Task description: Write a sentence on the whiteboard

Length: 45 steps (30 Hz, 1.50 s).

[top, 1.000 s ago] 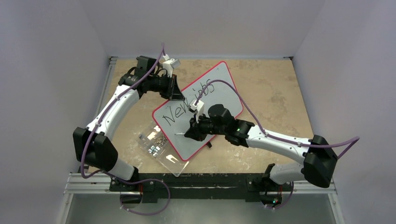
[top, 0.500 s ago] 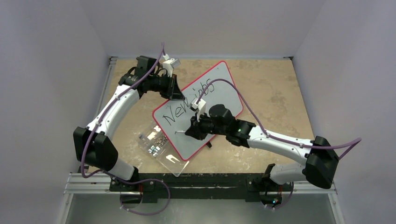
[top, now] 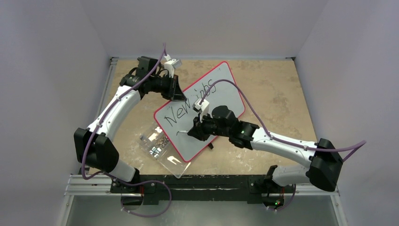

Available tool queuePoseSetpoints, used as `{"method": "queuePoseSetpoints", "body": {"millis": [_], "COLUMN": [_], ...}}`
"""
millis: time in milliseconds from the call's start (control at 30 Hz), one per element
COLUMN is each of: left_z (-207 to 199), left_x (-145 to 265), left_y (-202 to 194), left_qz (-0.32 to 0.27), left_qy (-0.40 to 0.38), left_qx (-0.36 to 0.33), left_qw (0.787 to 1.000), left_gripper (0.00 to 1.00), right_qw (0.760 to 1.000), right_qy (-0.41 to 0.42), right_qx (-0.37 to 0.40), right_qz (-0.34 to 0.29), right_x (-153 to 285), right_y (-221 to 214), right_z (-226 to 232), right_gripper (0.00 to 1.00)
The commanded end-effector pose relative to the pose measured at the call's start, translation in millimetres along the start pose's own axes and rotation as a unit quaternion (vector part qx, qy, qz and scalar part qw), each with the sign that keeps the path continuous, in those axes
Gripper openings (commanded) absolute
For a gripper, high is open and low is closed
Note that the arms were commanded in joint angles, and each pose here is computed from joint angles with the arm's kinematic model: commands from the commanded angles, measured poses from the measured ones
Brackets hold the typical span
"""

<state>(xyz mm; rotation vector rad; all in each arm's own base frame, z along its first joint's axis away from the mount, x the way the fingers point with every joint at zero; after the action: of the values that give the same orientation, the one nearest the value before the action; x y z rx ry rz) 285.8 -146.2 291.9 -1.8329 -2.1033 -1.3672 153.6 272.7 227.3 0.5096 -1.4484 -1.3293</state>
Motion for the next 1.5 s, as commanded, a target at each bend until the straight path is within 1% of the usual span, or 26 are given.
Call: {"method": "queuePoseSetpoints", "body": {"millis": [0, 533, 900, 1000, 1067, 1467], "left_z": [6.1, 5.6, 6.2, 6.4, 6.3, 5.1], "left_x": [1.2, 1.8, 1.3, 1.2, 1.2, 1.8], "left_y": [9.8, 10.2, 10.3, 10.4, 10.2, 10.0], "left_qz": [-0.032, -0.033, -0.032, -0.032, -0.032, -0.032], "left_qy": [0.055, 0.055, 0.056, 0.056, 0.056, 0.055], "left_qx": [-0.035, -0.036, -0.036, -0.036, -0.035, -0.037], "left_qw": [0.997, 0.997, 0.997, 0.997, 0.997, 0.997], "left_gripper": [0.00, 0.00, 0.00, 0.00, 0.00, 0.00], "right_qw": [0.999, 0.999, 0.999, 0.999, 0.998, 0.998], "right_qy": [-0.044, -0.018, -0.022, -0.029, -0.038, -0.062], "right_qx": [0.001, -0.008, -0.013, -0.008, -0.005, 0.018], "right_qz": [-0.010, 0.027, 0.044, 0.035, 0.040, 0.013], "right_x": [3.8, 8.1, 10.7, 11.5, 13.2, 11.4], "right_y": [-1.8, -29.5, -43.7, -38.2, -35.9, 1.8], "right_z": [-8.6, -6.0, -7.2, -8.0, -9.1, -10.8], "right_gripper": [0.00, 0.00, 0.00, 0.00, 0.00, 0.00]}}
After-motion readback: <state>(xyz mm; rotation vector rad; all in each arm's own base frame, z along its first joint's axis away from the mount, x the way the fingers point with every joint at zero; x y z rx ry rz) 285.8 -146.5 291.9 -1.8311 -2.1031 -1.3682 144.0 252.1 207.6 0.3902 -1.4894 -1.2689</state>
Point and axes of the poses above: each gripper's point midway between its finger pads, its own x axis back along the fingers, its own z axis along the line the jaws close on, y = z × x, the point moved 10 cm from there along x, back along the fingers, and after that the axes turned 8 degrees about x, right-handed, at the moved point
